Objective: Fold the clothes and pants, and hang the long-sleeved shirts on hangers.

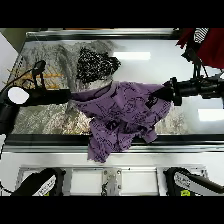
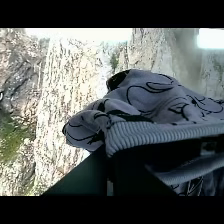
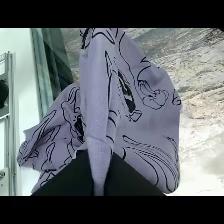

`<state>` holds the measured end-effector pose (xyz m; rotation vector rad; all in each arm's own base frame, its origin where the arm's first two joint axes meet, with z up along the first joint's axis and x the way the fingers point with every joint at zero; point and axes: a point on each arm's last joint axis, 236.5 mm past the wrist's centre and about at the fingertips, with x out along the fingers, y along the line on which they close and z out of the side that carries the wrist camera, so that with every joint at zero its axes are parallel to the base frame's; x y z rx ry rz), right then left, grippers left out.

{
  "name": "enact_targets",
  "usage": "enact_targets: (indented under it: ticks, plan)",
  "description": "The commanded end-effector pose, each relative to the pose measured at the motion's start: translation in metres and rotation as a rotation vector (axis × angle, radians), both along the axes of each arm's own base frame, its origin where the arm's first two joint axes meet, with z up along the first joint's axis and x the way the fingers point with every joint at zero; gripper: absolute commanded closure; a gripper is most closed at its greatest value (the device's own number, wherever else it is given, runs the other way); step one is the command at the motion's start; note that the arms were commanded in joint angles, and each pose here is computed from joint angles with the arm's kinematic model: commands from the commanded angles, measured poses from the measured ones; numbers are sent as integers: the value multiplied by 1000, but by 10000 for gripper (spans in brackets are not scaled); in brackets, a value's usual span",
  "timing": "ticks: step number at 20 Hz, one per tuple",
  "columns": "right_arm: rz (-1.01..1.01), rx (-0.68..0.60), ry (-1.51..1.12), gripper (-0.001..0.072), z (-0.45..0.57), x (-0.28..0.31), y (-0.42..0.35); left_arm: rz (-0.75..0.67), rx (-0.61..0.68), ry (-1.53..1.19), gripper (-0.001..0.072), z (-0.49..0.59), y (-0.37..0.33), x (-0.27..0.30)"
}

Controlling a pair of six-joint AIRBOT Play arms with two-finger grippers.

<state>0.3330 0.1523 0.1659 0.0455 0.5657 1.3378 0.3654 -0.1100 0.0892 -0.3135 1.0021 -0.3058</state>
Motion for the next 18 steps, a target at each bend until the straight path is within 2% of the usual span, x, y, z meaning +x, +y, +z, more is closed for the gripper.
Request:
enact_targets:
  ticks: [1,7,11,14,16,18]
  plan:
    - [-8,40,35,705,-5,-6,3,-70,26,-68,687,42,-13,1]
    - [-104,311,-24,705,1,-13,20,-191,92,-259,687,147,-43,-10]
    - [-86,403,-57,705,15,-18,37,-226,170,-335,687,192,-56,-22]
    - [-154,529,-115,705,47,-1,46,-264,254,-368,687,219,-66,-28]
    - [-206,529,-132,705,54,10,48,-245,309,-416,687,243,-61,-25]
    - [-212,516,-173,705,65,12,46,-166,370,-474,687,270,-39,-18]
